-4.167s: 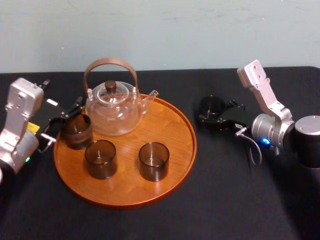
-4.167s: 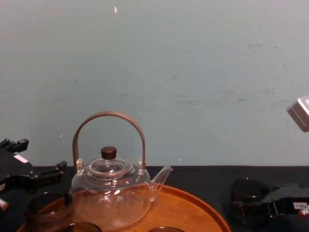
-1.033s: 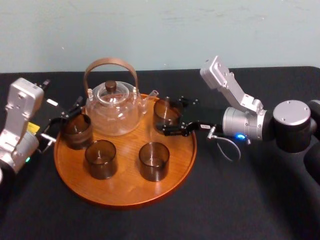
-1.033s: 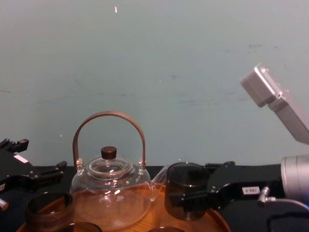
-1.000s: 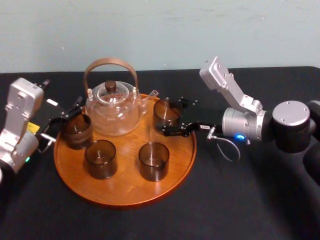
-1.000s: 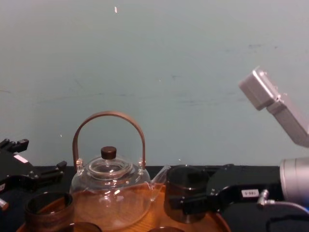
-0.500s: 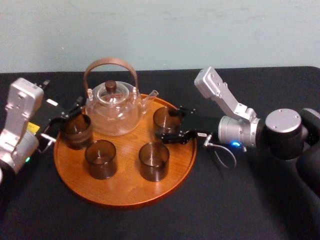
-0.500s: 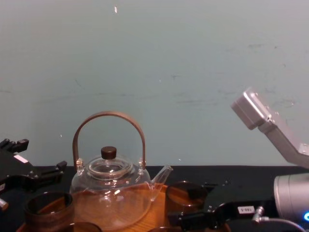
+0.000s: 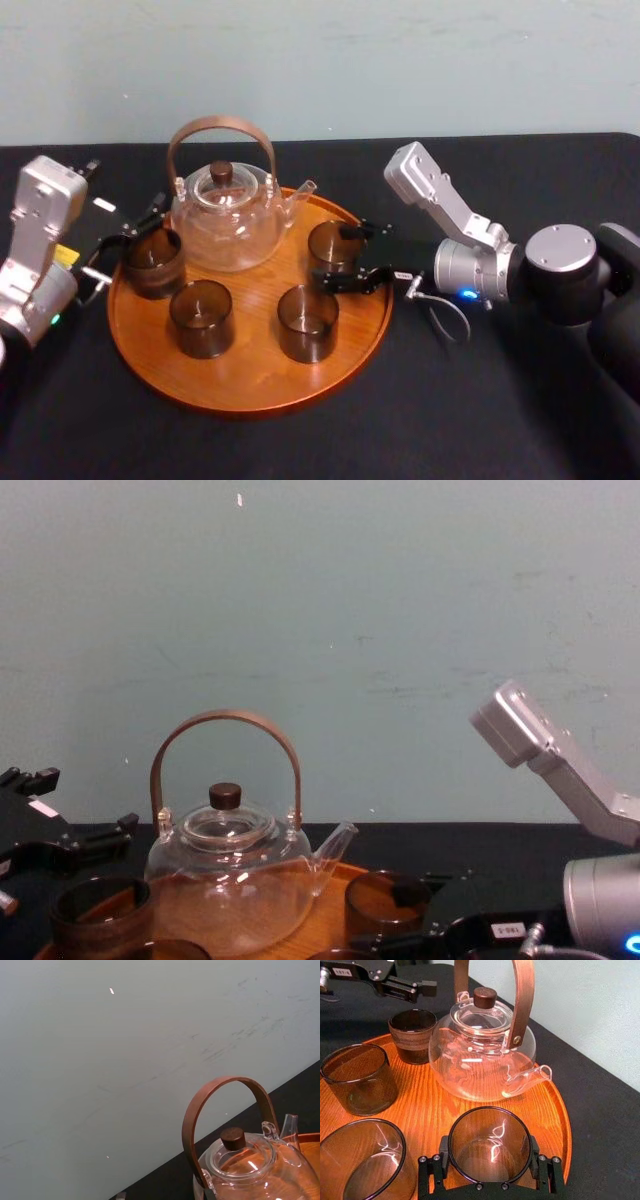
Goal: Pick up the glass from the table and place it on the tray.
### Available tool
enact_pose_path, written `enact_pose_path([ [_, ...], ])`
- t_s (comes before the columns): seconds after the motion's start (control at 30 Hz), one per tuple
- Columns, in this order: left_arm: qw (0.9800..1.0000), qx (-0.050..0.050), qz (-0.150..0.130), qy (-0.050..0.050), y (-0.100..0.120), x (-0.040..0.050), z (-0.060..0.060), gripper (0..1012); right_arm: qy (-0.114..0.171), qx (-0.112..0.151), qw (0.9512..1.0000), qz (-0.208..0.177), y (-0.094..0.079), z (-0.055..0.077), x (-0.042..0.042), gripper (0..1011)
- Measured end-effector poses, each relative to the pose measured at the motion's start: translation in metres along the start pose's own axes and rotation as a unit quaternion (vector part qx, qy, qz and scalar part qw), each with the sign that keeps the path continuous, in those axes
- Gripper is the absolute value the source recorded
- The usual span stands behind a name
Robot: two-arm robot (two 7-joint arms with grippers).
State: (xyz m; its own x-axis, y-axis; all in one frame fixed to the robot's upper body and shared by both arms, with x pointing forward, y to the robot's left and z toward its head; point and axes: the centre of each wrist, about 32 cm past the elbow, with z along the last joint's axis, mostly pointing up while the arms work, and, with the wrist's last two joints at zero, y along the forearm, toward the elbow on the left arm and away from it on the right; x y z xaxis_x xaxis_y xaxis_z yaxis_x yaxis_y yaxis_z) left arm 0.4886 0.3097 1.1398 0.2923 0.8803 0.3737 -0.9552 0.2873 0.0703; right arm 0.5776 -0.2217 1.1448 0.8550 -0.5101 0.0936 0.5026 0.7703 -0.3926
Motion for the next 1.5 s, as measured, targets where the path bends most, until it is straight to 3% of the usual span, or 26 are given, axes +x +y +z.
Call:
enact_pose_path([
  [0.37, 1.0, 0.0, 0.0, 0.0, 0.0, 0.0, 0.0, 1001, 0.001, 0.0, 1.0, 0.0, 0.0, 0.0, -0.0002, 908],
  [0.53, 1.0, 0.0, 0.0, 0.0, 0.0, 0.0, 0.0, 1001, 0.001, 0.0, 1.0, 0.001, 0.0, 0.0, 0.0001, 1003],
  [1.17, 1.0, 0.0, 0.0, 0.0, 0.0, 0.0, 0.0, 1001, 0.002, 0.0, 1.0, 0.002, 0.0, 0.0, 0.0005, 1003],
  [1.5, 1.0, 0.0, 0.0, 0.0, 0.0, 0.0, 0.0, 1001, 0.011, 0.014, 0.9998, 0.002, -0.024, -0.002, 0.0026, 1002],
])
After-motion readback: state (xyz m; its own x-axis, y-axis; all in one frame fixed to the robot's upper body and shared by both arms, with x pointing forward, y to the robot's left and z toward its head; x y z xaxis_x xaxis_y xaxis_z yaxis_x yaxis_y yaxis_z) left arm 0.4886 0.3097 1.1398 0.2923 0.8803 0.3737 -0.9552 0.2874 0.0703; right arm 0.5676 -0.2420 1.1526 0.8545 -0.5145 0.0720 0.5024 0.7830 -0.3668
